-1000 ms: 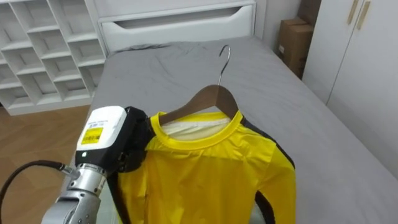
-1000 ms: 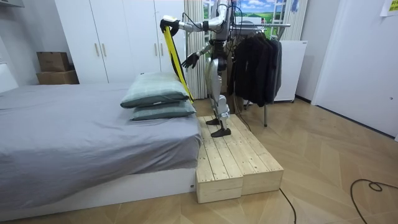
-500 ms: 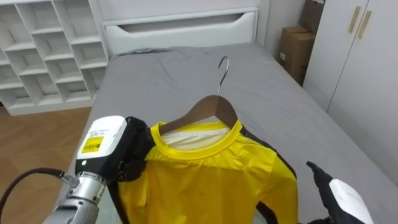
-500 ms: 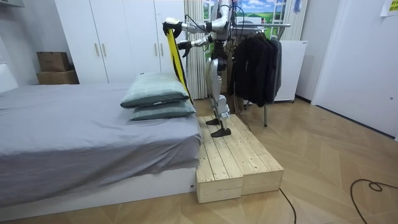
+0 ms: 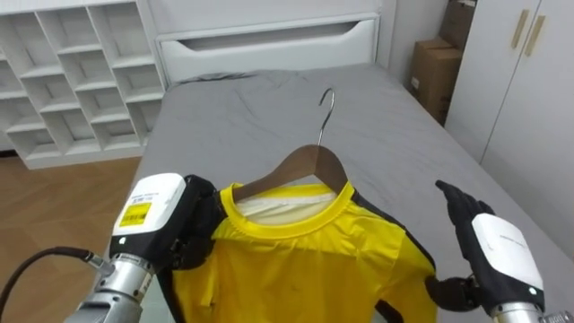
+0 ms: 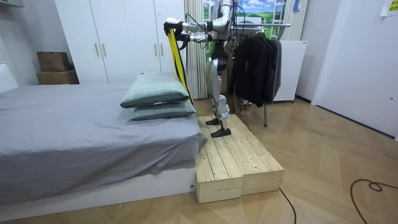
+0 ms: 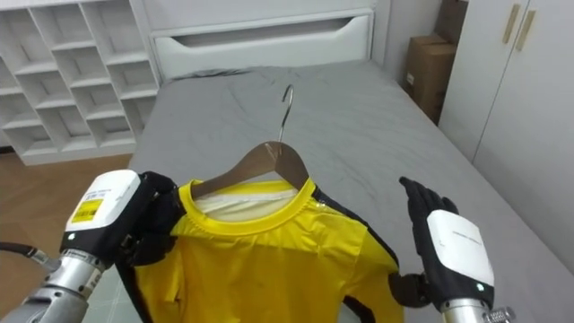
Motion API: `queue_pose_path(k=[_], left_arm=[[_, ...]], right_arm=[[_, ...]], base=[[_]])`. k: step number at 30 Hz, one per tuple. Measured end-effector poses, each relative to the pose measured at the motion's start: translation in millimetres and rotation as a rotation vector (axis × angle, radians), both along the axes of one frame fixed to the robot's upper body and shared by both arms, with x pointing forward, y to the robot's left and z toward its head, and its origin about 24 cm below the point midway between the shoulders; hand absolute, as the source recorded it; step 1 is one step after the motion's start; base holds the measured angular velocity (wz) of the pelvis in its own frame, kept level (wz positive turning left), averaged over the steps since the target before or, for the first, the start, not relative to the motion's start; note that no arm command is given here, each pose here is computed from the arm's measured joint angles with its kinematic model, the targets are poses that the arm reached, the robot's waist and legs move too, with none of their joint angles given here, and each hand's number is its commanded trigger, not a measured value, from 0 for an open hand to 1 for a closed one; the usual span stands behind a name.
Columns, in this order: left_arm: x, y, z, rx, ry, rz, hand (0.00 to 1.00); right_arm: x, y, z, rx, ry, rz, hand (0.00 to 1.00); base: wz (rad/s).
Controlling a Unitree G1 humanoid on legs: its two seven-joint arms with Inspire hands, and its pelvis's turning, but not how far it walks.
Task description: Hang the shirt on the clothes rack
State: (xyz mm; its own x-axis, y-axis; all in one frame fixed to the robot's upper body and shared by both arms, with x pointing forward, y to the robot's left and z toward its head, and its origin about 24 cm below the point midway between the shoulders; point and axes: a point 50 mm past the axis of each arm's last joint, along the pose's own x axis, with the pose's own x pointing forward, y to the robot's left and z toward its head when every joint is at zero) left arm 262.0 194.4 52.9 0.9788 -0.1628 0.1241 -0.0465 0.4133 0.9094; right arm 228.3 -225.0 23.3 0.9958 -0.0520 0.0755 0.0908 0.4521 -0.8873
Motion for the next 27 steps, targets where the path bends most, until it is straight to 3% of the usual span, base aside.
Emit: queue_pose_path(k=[27], left_arm=[[1.7, -0.3, 11.0, -0.038, -0.042, 0.019, 1.0]], right_arm=[[11.9, 18.2, 15.3, 0.021, -0.056, 0.082, 0.0]], base=[[0.0]])
